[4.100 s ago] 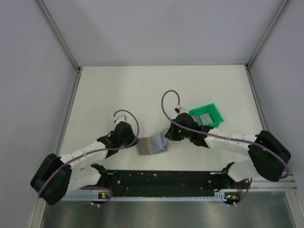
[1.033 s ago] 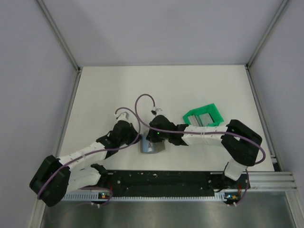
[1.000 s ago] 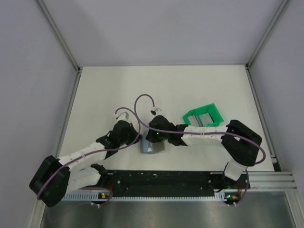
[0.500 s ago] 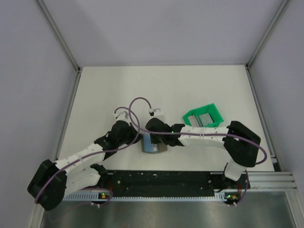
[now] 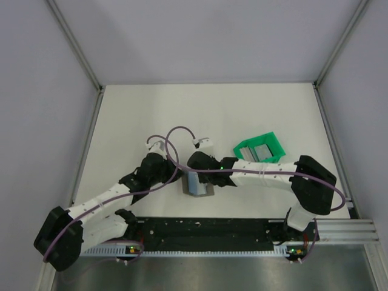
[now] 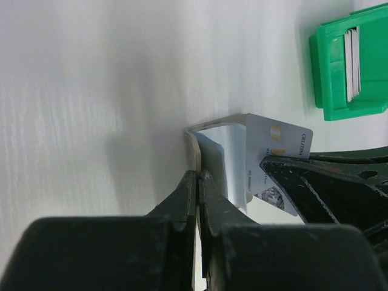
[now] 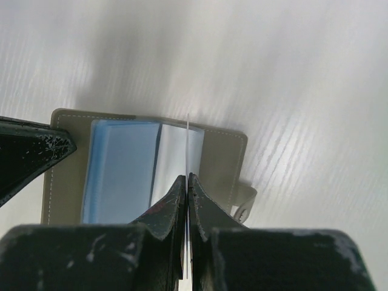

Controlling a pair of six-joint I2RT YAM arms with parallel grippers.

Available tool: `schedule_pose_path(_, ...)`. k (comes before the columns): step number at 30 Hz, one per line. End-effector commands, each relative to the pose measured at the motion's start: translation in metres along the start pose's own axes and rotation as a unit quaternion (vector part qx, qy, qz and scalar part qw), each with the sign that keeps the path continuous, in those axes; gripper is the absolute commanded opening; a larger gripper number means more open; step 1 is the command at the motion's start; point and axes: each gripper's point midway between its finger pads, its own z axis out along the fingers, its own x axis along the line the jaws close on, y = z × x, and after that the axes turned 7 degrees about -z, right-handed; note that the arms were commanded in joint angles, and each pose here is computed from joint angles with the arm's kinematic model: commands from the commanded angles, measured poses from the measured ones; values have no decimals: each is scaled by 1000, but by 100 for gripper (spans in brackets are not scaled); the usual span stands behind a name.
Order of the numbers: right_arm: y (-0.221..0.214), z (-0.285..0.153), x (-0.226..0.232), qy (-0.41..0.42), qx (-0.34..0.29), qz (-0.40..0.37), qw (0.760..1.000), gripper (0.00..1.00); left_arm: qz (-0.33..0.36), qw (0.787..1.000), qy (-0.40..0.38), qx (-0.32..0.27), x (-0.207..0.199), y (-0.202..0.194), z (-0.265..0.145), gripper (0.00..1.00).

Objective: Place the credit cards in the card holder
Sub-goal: Open the card holder at the center of the board.

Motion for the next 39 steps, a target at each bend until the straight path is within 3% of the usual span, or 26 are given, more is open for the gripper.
schedule_pose_path(1, 32, -23, -3, -8, -47, -3, 999, 0, -3, 999, -50, -12, -33, 14, -6, 0)
schedule_pose_path(27, 22, -20, 61, 114, 29, 10, 993, 0, -11, 999, -51, -7, -27, 6, -4, 0)
schedule_pose_path(39, 37, -19, 64, 100, 8, 59, 993, 0, -17, 998, -57, -12, -29, 8, -7, 0)
